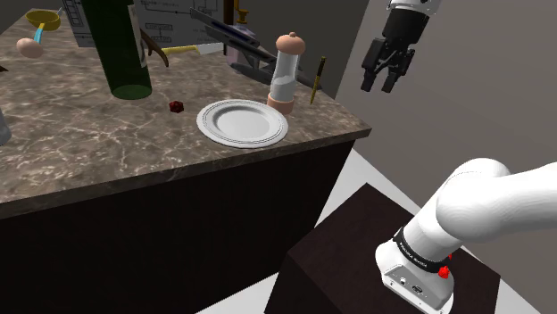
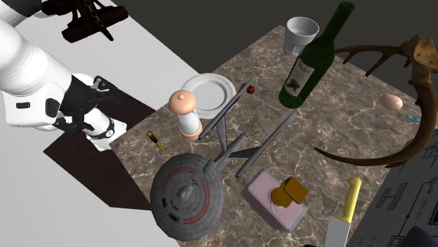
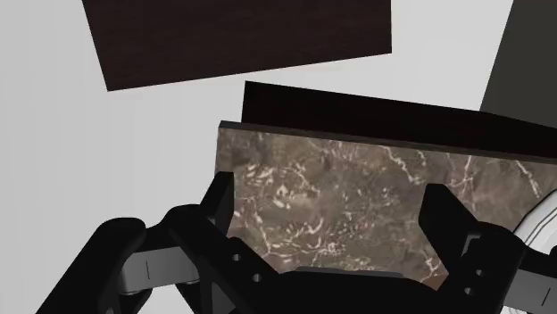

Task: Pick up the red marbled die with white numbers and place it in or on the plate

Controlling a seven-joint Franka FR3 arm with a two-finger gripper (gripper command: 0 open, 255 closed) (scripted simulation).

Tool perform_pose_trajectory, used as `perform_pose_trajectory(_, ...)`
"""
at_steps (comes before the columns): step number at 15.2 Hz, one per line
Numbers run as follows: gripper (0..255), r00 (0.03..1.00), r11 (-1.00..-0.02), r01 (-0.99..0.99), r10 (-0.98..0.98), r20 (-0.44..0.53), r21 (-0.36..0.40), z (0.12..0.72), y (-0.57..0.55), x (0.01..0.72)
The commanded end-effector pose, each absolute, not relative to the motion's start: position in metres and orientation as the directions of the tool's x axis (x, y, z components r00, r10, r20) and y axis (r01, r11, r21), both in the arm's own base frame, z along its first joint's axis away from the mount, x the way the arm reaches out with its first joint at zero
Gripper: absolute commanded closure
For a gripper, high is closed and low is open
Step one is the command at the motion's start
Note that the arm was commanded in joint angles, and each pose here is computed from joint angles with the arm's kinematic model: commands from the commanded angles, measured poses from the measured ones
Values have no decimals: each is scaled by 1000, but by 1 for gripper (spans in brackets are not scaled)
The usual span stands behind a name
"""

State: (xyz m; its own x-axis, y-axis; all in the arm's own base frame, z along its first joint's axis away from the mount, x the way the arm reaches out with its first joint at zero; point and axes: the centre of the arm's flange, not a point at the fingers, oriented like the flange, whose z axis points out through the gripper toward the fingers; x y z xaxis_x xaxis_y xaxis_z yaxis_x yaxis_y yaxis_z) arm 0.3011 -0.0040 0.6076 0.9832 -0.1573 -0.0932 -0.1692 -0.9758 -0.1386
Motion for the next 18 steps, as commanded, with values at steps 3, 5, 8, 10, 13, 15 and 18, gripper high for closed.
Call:
perform_pose_trajectory(3,0,980,-973,-190,-179,-86,-130,606,21,312)
perform_pose_trajectory(5,0,976,-970,-210,-202,-78,-122,604,45,323)
perform_pose_trajectory(8,0,970,-964,-241,-234,-66,-111,601,81,341)
perform_pose_trajectory(10,0,965,-960,-261,-256,-58,-103,599,104,354)
perform_pose_trajectory(13,0,957,-952,-291,-288,-45,-92,595,139,374)
perform_pose_trajectory(15,0,950,-946,-311,-309,-36,-85,592,162,388)
perform_pose_trajectory(18,0,940,-937,-341,-341,-23,-74,588,196,410)
